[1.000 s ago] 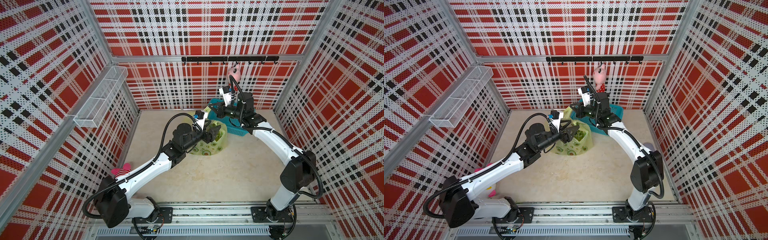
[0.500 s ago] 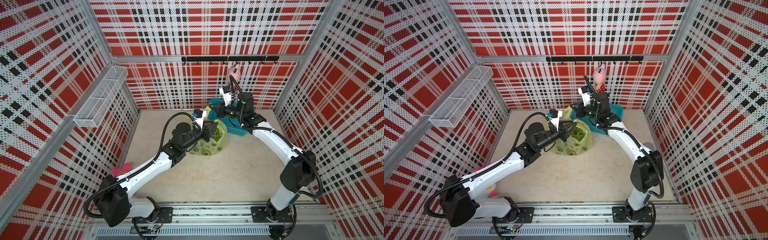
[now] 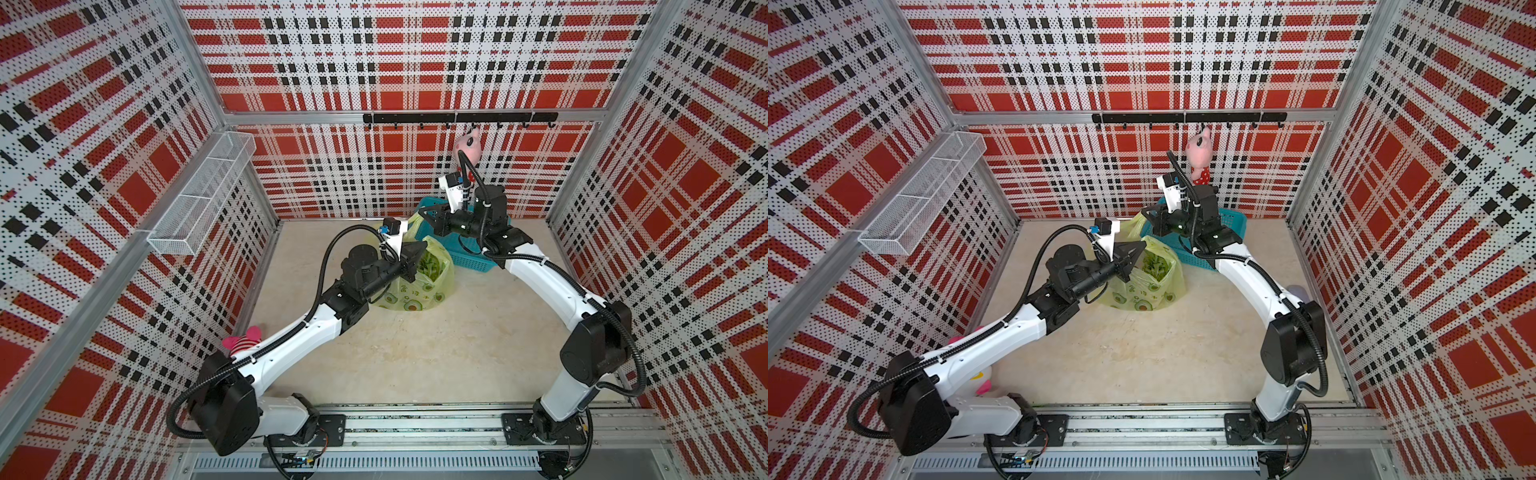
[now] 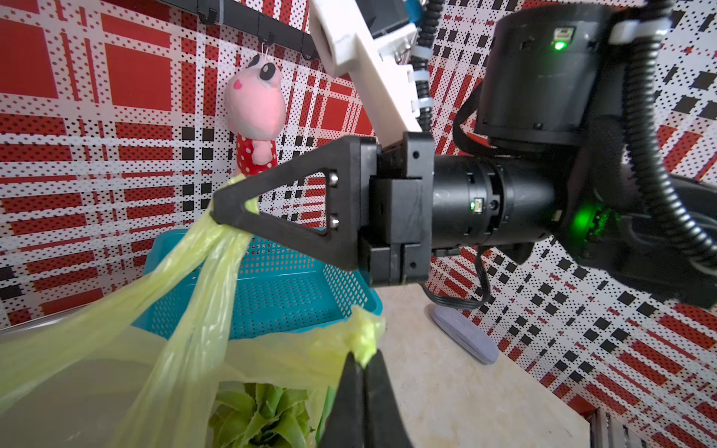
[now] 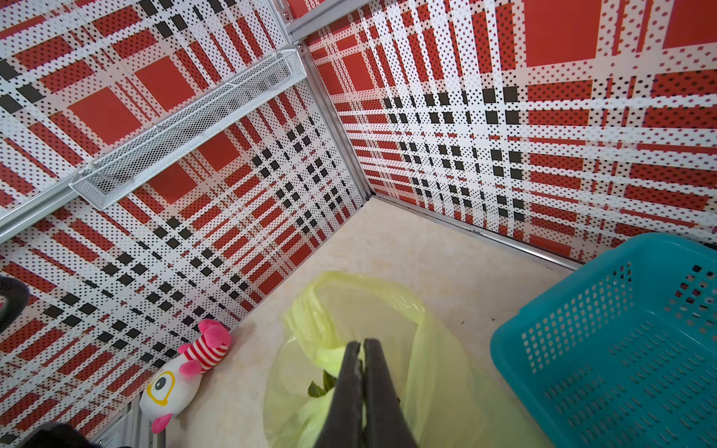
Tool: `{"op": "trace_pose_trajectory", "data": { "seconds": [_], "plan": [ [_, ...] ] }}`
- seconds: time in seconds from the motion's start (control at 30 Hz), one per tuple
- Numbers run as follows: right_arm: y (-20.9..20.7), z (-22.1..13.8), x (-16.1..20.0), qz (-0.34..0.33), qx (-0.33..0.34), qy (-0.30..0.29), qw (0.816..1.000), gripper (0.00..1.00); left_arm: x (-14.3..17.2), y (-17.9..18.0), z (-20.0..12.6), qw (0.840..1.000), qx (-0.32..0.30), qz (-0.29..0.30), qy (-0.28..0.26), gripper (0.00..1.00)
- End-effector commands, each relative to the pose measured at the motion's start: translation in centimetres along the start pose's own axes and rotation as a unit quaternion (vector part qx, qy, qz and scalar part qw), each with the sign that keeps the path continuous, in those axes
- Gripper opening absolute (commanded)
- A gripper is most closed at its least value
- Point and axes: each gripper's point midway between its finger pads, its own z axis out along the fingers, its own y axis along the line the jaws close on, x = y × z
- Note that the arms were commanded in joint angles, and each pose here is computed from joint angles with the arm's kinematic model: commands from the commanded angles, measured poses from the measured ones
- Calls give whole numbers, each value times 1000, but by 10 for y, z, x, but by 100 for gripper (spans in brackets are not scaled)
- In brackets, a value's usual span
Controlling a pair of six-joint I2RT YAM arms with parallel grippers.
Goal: Place the pineapple into a plastic bag & tie a knot
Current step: Cross the plastic bag at the center of the board.
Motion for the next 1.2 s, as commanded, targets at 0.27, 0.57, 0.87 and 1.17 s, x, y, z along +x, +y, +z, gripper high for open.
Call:
{"op": "trace_pose_trajectory", "data": {
  "seconds": [0.27, 0.57, 0.87, 1.17],
  "plan": [
    [3, -37, 0, -32, 33, 1, 999, 0, -10, 29, -15, 998, -45, -23, -23, 0],
    [49, -58, 56, -101, -9, 25, 995, 0, -3, 36, -2, 999, -47, -26, -7, 0],
    [52, -45, 82, -100, -5, 33, 994, 1, 1, 39, 1, 999, -45, -27, -1, 0],
    [43, -49, 85, -56, 28, 51, 997, 14, 2, 39, -3, 999, -44, -22, 0, 0]
  ]
}}
